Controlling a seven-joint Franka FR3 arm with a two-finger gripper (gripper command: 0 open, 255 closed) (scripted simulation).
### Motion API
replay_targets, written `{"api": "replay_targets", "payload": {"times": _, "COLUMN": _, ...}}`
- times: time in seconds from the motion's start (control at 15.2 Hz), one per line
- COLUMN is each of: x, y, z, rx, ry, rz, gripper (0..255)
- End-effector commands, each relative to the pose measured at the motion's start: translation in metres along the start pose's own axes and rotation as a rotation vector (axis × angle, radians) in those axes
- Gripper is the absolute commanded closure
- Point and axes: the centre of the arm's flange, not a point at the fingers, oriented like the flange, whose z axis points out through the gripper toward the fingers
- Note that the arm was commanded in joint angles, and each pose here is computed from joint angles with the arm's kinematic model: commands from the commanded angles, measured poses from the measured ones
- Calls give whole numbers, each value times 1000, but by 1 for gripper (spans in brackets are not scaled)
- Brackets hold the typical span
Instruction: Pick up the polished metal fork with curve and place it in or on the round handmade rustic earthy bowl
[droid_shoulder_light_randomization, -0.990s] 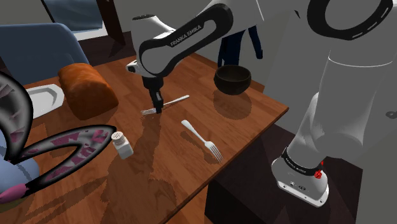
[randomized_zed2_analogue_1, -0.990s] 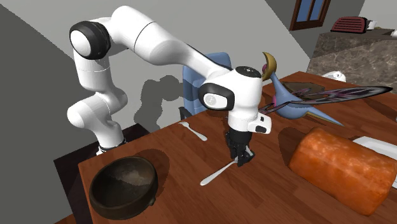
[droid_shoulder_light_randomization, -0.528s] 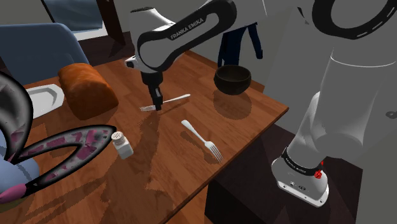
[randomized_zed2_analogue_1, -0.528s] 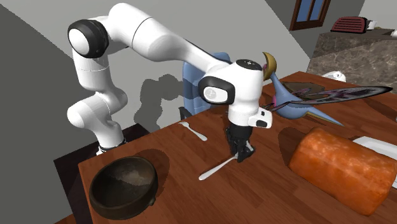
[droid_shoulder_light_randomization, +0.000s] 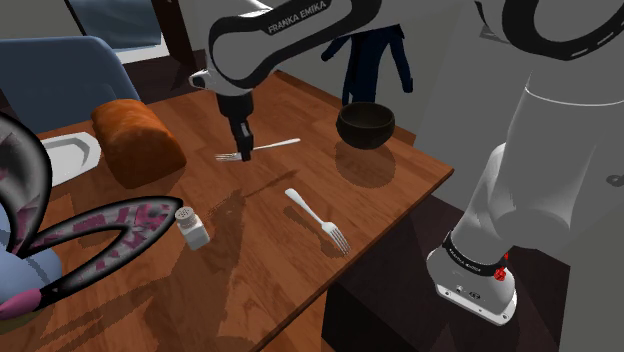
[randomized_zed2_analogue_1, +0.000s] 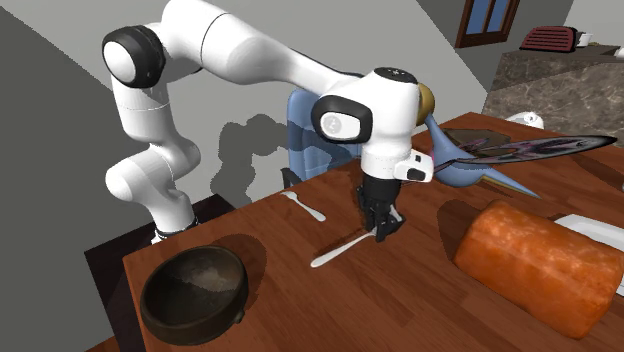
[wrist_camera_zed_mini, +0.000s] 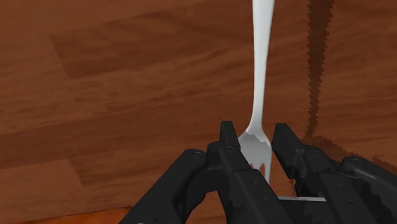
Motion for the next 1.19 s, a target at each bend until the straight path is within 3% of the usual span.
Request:
{"api": "replay_targets", "payload": {"times": 0.0, "x": 0, "y": 0, "z": -11, "rx": 0, "ry": 0, "rz": 0, "gripper": 255}}
{"api": "replay_targets", "payload": {"times": 1.12, "x": 4, "y": -2, "z": -100, "rx": 0, "ry": 0, "rz": 0, "gripper": 255}}
